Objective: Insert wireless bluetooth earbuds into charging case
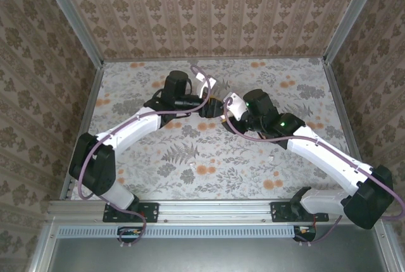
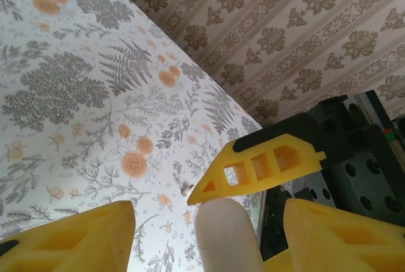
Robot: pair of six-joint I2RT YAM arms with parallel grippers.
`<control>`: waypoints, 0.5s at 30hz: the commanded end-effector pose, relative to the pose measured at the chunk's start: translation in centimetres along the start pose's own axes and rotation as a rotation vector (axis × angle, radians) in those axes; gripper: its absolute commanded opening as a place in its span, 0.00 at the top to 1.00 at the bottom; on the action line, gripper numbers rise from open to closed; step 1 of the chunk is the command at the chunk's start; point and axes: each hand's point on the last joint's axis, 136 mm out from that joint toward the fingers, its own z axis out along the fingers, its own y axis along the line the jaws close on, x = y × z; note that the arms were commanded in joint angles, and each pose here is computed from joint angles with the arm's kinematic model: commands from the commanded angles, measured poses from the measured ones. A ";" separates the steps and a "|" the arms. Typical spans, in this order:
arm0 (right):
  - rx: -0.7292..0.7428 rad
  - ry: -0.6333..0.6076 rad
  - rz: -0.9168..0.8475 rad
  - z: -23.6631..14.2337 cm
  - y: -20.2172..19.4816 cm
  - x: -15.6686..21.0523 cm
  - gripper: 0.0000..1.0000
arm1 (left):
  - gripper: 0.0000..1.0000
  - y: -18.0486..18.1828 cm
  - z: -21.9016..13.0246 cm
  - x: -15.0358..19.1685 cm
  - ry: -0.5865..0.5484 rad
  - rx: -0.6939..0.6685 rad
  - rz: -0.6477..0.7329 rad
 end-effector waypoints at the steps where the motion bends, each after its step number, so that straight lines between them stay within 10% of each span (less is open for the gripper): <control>1: 0.040 -0.058 -0.008 -0.2 -0.7 -1.9 0.57 | 0.37 -1.0 0.1 0.0 0.028 0.033 -0.016; 15: 0.065 -0.048 -0.008 0.4 -1.0 -0.9 0.57 | 0.58 -1.7 0.0 1.1 0.065 0.027 -0.027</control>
